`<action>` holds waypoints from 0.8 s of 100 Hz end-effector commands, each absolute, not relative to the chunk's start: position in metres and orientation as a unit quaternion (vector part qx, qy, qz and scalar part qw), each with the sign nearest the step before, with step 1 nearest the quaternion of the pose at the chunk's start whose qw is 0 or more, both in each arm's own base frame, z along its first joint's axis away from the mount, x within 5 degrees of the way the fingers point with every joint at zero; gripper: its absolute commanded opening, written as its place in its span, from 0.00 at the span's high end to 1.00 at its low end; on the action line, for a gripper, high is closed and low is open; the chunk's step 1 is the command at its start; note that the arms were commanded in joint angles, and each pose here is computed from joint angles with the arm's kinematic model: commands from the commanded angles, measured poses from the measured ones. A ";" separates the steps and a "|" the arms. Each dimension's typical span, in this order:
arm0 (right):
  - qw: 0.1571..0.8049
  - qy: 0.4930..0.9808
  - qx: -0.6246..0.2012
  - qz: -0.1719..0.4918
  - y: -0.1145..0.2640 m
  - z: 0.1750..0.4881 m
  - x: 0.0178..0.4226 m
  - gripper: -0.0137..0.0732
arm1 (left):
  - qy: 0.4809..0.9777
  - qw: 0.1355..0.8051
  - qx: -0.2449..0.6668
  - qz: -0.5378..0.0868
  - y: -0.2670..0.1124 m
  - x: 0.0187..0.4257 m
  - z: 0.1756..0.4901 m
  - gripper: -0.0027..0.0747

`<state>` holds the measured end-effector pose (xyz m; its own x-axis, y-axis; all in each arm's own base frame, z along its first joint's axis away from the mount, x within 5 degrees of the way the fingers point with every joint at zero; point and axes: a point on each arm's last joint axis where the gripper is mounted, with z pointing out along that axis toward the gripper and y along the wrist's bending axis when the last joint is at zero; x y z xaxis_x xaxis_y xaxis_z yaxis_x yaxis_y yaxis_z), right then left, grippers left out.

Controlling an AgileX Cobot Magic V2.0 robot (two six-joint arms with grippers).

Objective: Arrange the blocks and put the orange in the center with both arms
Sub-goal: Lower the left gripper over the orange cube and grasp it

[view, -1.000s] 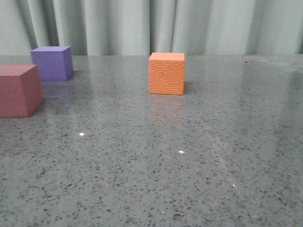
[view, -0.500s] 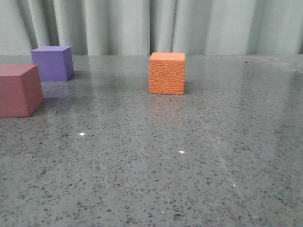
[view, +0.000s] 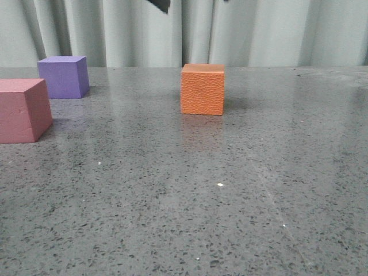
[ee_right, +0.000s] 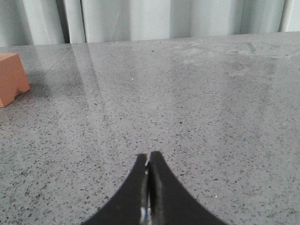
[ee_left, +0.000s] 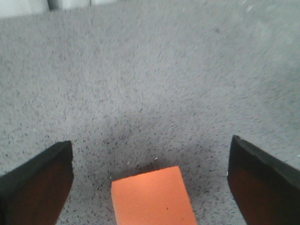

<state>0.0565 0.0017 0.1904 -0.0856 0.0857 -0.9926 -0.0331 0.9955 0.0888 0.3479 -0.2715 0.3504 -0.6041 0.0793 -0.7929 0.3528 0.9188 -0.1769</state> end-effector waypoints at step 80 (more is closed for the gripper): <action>0.720 0.692 0.012 0.045 0.002 0.204 0.054 0.92 | 0.906 0.381 0.096 -0.159 -0.301 0.348 0.317 0.17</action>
